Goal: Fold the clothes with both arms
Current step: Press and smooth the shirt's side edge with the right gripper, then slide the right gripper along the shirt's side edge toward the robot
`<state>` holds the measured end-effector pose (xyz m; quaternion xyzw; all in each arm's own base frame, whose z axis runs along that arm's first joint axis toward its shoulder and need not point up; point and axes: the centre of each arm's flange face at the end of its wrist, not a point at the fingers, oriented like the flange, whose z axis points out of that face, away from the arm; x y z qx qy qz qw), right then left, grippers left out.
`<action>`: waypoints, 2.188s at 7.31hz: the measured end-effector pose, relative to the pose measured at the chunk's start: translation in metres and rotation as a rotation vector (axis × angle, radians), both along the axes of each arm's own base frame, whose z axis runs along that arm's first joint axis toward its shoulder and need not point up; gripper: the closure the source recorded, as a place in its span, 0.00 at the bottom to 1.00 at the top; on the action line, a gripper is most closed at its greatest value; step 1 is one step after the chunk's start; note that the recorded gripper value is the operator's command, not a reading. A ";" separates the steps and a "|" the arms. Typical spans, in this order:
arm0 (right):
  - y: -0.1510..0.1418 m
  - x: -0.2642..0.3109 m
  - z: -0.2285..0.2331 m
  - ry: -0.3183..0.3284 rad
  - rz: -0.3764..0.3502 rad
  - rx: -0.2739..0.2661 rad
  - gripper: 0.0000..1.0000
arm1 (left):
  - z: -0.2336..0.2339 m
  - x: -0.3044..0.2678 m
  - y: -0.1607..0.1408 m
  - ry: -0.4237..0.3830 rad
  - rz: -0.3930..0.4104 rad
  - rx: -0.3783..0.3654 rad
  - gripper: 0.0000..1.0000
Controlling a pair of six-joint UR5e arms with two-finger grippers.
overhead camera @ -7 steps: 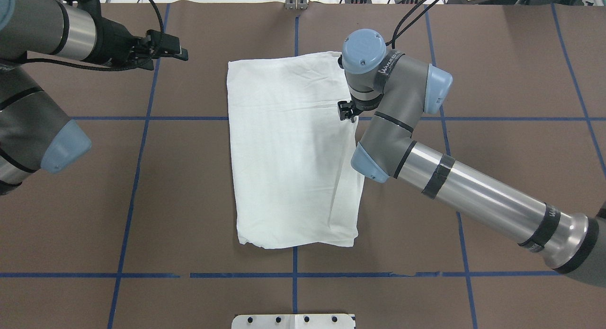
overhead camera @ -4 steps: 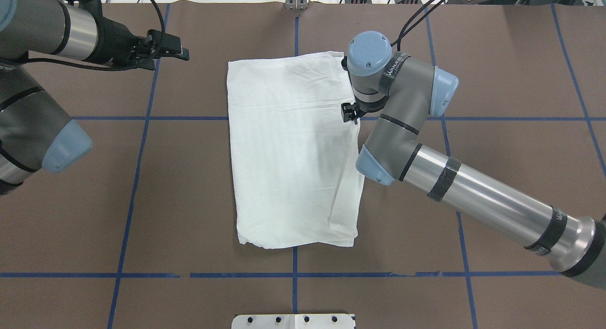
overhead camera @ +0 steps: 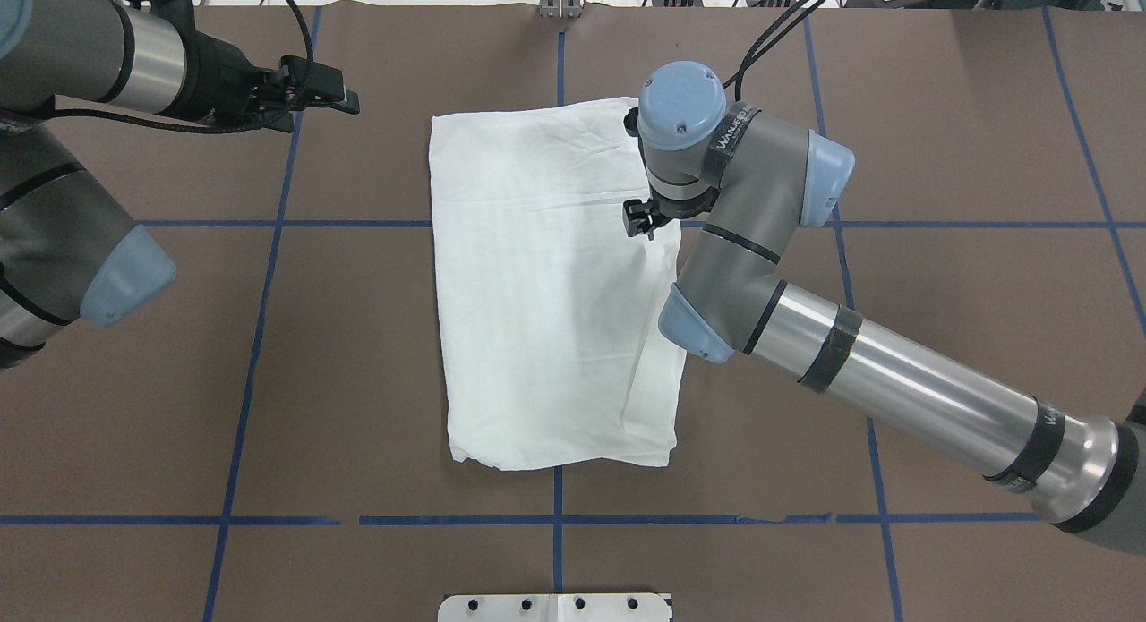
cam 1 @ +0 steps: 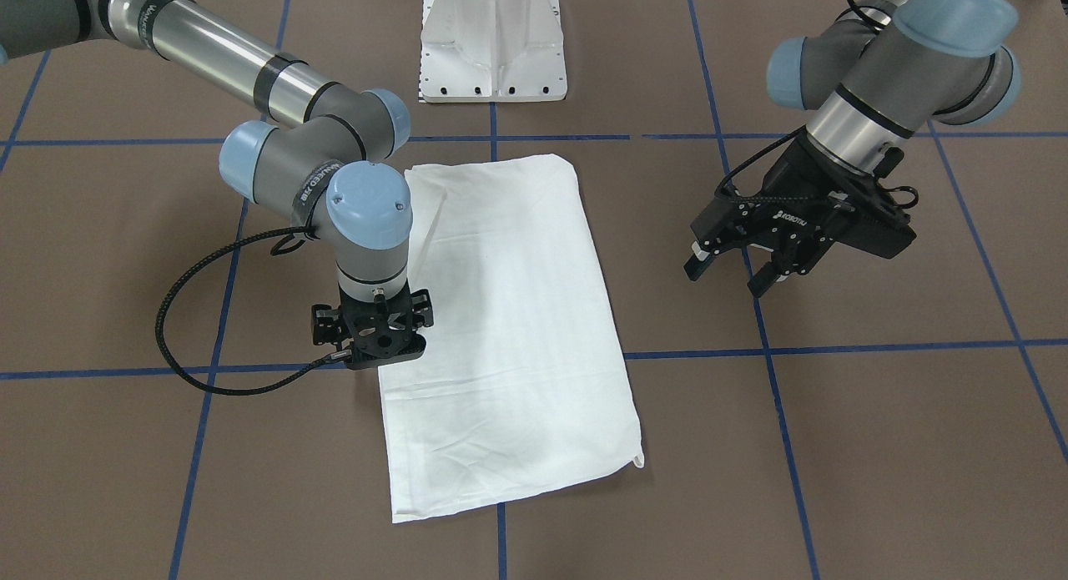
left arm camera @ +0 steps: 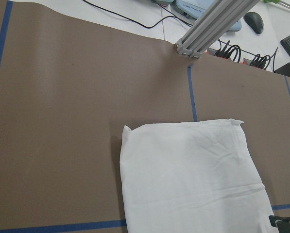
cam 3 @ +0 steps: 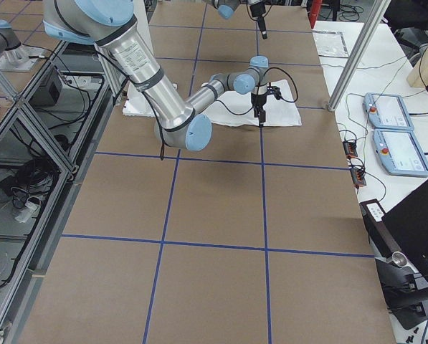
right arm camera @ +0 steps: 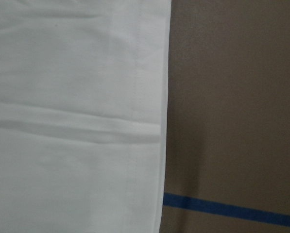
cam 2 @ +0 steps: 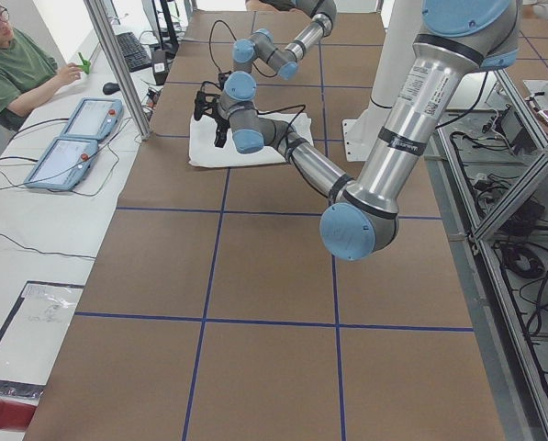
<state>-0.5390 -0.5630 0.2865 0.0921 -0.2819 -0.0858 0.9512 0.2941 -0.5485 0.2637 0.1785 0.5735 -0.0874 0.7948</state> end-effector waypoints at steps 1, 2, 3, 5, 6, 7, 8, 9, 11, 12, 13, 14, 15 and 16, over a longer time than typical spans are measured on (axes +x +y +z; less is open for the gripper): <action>0.009 -0.004 -0.003 -0.004 -0.012 0.002 0.00 | 0.000 0.000 0.000 -0.001 0.001 0.001 0.00; 0.019 -0.007 -0.008 -0.003 -0.025 0.000 0.00 | 0.000 0.000 0.000 -0.001 0.002 0.002 0.00; 0.030 -0.006 -0.016 0.007 -0.036 -0.008 0.00 | 0.000 0.000 0.000 -0.001 0.002 0.002 0.00; 0.051 -0.002 -0.017 0.027 -0.057 -0.023 0.00 | 0.000 0.000 0.000 -0.001 0.003 0.006 0.00; 0.058 -0.004 -0.014 0.031 -0.065 -0.025 0.00 | 0.000 0.000 0.000 -0.001 0.003 0.006 0.00; 0.062 -0.007 -0.013 0.032 -0.070 -0.025 0.00 | -0.001 0.000 0.000 0.000 0.003 0.007 0.00; 0.064 -0.010 -0.012 0.032 -0.074 -0.022 0.00 | -0.001 0.000 0.001 0.000 0.003 0.008 0.00; 0.066 -0.012 -0.012 0.033 -0.077 -0.021 0.00 | -0.001 0.000 0.000 0.000 0.003 0.008 0.00; 0.069 -0.016 -0.009 0.036 -0.082 -0.021 0.00 | -0.002 0.000 0.001 0.001 0.003 0.009 0.00; 0.071 -0.018 -0.008 0.038 -0.087 -0.022 0.00 | -0.003 0.000 0.001 0.002 0.004 0.010 0.00; 0.074 -0.020 -0.005 0.042 -0.091 -0.023 0.00 | -0.004 -0.001 0.001 0.004 0.004 0.011 0.00; 0.076 -0.020 0.000 0.046 -0.093 -0.026 0.00 | -0.004 -0.001 0.002 0.004 0.004 0.011 0.00; 0.078 -0.017 0.005 0.050 -0.094 -0.029 0.00 | -0.004 -0.001 0.002 0.004 0.004 0.011 0.00; 0.080 -0.014 0.012 0.055 -0.094 -0.032 0.00 | -0.004 -0.001 0.002 0.004 0.003 0.011 0.00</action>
